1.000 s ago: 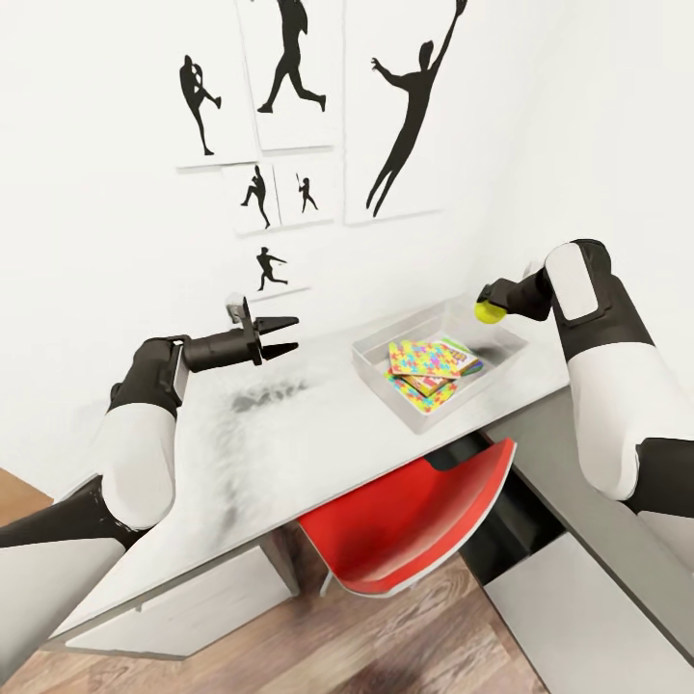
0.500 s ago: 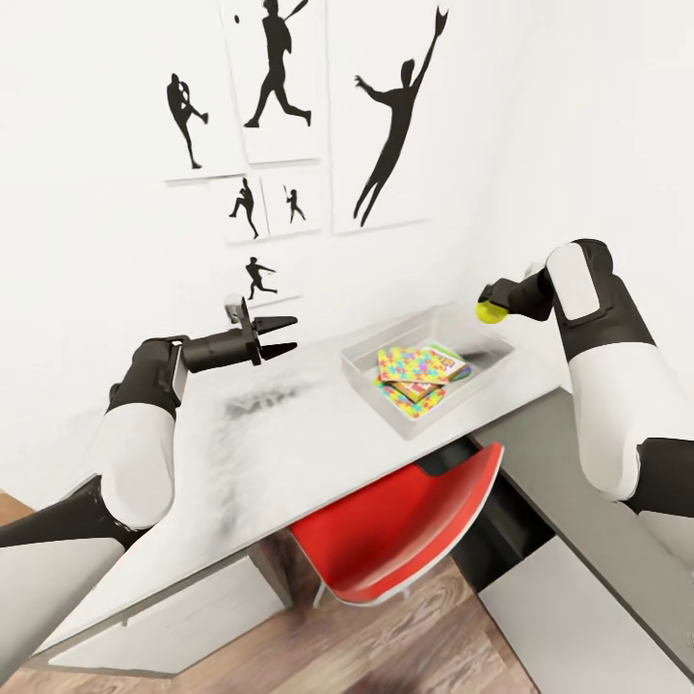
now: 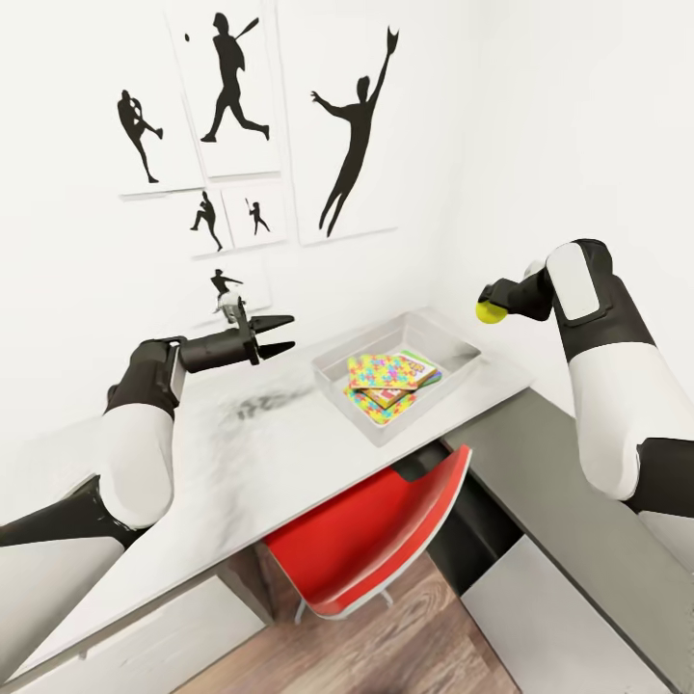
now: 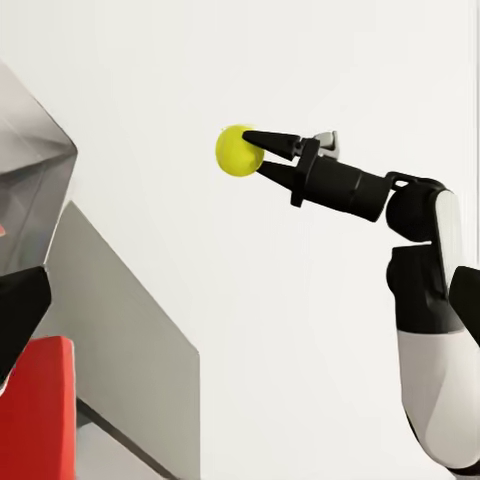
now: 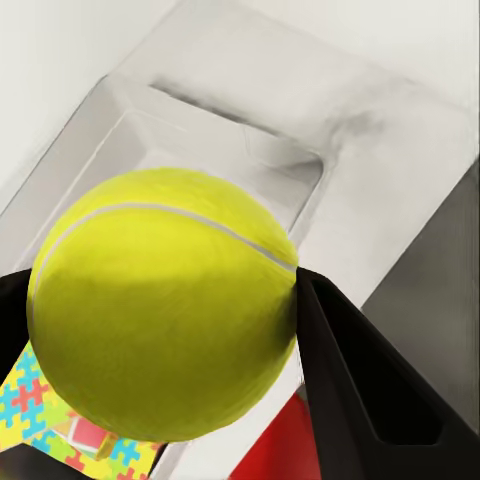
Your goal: Put all the toys in the child's room - the three board games (two on the bed and one on the table), the two jigsaw puzzles on the table, and the tennis ball on the table - inside the toy box on the table in the child's room.
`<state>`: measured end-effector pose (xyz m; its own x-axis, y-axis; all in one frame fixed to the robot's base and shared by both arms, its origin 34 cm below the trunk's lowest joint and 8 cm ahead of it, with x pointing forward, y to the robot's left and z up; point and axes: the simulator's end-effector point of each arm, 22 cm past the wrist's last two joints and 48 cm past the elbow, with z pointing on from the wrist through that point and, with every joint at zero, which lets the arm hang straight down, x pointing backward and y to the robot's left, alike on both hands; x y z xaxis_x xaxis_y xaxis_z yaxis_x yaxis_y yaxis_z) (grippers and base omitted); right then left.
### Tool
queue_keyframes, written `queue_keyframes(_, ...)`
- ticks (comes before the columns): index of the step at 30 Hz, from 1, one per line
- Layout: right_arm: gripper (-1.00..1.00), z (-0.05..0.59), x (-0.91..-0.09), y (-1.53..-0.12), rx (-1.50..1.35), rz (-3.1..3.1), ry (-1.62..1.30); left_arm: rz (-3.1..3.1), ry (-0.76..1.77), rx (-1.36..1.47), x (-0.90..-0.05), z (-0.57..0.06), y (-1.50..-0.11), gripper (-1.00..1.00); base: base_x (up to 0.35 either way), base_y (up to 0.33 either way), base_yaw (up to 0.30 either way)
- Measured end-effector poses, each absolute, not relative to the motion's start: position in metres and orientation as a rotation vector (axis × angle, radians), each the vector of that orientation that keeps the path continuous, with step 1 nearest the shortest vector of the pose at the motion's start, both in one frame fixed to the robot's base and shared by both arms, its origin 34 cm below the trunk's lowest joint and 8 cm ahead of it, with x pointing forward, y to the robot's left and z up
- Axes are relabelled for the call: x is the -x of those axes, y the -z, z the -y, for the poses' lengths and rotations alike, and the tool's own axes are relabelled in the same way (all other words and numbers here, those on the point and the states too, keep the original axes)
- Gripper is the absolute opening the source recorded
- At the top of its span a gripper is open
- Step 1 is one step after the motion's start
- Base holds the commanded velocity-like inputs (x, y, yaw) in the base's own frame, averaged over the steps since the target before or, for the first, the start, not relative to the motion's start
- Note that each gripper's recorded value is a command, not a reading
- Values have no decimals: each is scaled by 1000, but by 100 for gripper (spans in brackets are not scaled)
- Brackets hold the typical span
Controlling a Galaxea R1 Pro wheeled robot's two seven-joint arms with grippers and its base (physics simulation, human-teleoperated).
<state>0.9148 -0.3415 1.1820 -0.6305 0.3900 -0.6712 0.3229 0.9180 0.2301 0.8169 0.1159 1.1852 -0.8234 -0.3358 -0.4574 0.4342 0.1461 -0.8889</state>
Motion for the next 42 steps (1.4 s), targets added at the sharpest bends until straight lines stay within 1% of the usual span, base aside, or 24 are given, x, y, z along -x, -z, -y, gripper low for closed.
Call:
queue_keyframes(20,-100,341,-909,-1209,-497,-2267,-119,-1825,1728,-112,-811,-118,-1208,100,0,0,-81)
queue_keyframes(42,-100,340,-901,-1239,-490,-2228,-129,-1785,1722,-131,-804,-122,-1235,100,0,0,-5)
